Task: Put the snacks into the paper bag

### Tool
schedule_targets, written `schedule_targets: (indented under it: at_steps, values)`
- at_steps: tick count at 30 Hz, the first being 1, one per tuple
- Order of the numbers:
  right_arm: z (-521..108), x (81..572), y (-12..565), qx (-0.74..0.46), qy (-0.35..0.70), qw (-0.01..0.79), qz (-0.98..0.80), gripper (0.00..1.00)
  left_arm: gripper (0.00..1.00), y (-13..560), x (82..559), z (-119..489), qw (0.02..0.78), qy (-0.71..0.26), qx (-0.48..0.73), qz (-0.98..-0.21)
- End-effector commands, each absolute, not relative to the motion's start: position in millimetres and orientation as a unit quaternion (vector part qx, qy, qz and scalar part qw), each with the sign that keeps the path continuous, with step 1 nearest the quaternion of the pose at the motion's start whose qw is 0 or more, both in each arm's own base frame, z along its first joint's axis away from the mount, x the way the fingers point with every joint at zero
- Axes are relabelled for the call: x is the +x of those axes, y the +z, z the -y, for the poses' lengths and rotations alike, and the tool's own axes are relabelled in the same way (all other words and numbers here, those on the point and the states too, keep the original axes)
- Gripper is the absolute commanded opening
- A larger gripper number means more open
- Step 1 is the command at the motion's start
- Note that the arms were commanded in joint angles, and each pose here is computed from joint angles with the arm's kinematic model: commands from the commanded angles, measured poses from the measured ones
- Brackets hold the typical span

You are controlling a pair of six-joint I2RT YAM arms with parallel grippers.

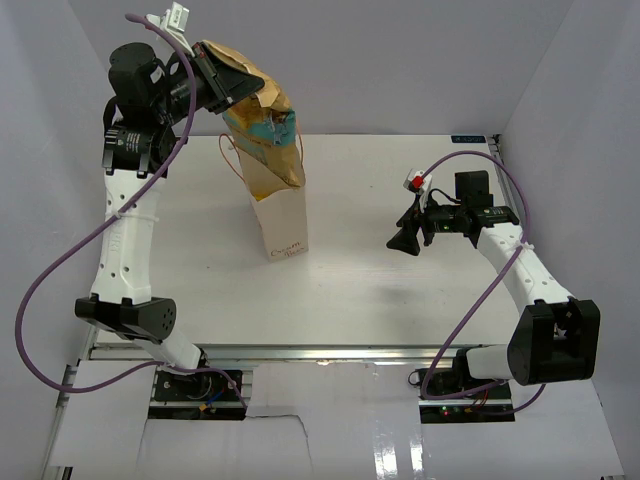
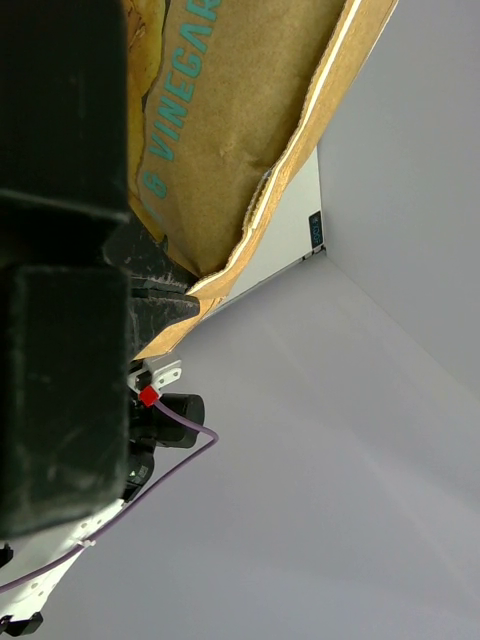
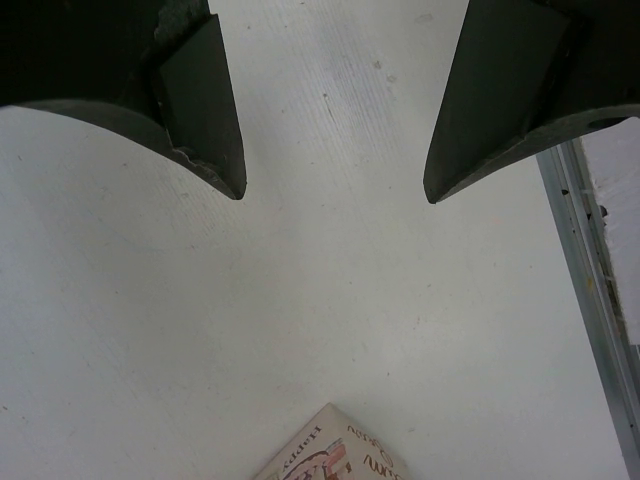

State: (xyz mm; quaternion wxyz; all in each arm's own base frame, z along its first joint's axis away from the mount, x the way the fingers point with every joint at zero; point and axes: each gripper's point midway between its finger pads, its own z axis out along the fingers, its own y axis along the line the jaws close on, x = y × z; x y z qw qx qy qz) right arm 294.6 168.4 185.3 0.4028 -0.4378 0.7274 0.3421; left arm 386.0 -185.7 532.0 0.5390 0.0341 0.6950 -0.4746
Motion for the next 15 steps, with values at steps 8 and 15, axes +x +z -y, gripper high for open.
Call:
schedule_targets:
  at_steps: [8,15]
  values:
    - [-169.3,289.5,190.2,-0.442,0.349,0.408,-0.719,0.77,0.00,571.5,376.7,192.6,0.575,-0.490,0.076,-0.651]
    - [-169.1,289.4,189.5,-0.442,0.348,0.408,-0.720,0.77,0.00,573.2,379.4,194.3,0.574,-0.495,0.078,-0.647]
